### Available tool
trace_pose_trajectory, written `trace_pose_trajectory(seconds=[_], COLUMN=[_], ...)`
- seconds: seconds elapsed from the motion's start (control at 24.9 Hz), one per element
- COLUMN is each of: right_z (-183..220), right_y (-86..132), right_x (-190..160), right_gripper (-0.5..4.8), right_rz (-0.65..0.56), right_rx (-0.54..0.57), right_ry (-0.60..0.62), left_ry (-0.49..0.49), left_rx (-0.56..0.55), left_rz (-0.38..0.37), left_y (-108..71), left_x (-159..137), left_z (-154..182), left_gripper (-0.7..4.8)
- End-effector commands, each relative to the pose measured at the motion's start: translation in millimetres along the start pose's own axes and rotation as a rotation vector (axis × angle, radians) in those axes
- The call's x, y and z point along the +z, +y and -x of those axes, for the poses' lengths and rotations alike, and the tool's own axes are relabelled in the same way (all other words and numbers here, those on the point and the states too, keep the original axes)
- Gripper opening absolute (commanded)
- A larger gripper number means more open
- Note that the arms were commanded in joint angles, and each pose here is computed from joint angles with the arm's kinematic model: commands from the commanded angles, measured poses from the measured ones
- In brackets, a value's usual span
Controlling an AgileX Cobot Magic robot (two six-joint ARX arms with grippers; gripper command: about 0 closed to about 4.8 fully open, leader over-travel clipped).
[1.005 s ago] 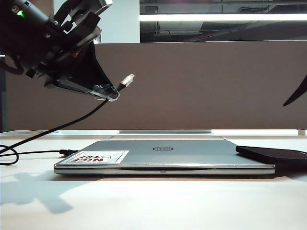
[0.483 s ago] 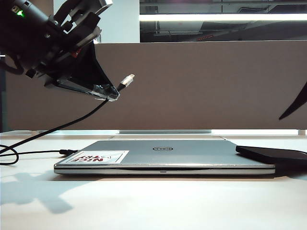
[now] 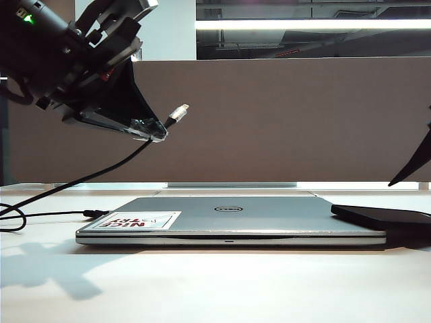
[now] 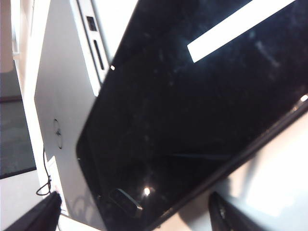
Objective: Pick up the charging cable and the phone, plug the charging cable into the charging port on the phone, and finally place them back on the table.
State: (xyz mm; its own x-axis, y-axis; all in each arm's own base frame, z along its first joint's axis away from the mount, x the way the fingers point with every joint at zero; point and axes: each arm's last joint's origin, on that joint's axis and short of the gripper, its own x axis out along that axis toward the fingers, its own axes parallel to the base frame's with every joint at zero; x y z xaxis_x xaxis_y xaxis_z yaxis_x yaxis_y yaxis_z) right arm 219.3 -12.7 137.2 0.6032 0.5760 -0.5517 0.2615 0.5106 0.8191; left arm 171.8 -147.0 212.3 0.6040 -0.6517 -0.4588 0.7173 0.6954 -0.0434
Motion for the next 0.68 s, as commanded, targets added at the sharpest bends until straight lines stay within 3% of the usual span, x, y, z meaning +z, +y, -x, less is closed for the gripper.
trace_pose_trajectory(seconds=[0.04,0.68], right_z=[-8.3,-18.0], right_y=[1.9,2.6], right_x=[0.9,5.2], right_gripper=[4.17,4.11], right_rz=[0.032,0.068], right_rx=[0.033,0.069], right_ry=[0.019,-0.006], left_ry=[-0.025,-0.025], left_rx=[-0.001,-0.001], left_rz=[-0.011,-0.011], left_y=[0.1,0.1], left_x=[3.2,3.2], left_z=[0.7,0.7], left_gripper=[-0.08,-0.08])
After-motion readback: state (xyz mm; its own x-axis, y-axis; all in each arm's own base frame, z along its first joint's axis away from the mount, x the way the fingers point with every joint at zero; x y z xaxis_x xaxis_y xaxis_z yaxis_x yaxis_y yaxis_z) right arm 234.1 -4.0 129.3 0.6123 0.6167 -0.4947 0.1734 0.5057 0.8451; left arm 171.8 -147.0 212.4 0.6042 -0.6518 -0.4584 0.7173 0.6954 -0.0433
